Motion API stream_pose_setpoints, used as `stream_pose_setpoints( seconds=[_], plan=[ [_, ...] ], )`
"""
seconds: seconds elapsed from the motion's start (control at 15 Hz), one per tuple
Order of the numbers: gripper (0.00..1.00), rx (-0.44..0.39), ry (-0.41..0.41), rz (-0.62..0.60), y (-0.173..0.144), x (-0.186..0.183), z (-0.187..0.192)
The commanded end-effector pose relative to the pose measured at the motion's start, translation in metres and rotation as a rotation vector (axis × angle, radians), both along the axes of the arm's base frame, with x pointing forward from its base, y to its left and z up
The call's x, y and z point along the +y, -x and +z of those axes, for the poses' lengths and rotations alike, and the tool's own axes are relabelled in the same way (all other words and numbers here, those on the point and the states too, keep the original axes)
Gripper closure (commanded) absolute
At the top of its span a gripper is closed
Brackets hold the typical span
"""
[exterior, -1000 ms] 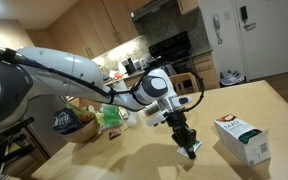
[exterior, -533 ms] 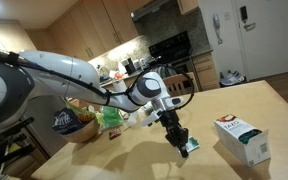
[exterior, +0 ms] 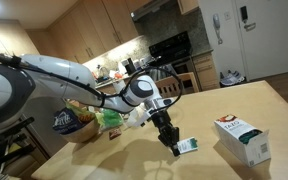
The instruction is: Move the leaflet to the left
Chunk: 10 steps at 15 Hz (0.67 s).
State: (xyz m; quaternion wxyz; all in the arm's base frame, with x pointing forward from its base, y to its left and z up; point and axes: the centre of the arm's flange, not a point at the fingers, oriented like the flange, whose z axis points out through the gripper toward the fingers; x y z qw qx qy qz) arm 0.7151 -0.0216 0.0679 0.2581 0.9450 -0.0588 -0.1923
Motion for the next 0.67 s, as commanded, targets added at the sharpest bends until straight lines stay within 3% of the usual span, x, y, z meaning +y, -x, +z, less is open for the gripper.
stream_pose_setpoints(
  seconds=[0.0,0.6],
  plan=[
    [1.00,0.009,0.045,0.011,-0.012,-0.002,0.002],
    [1.00,0.018,0.071,0.003,-0.019,-0.017,-0.008]
  ],
)
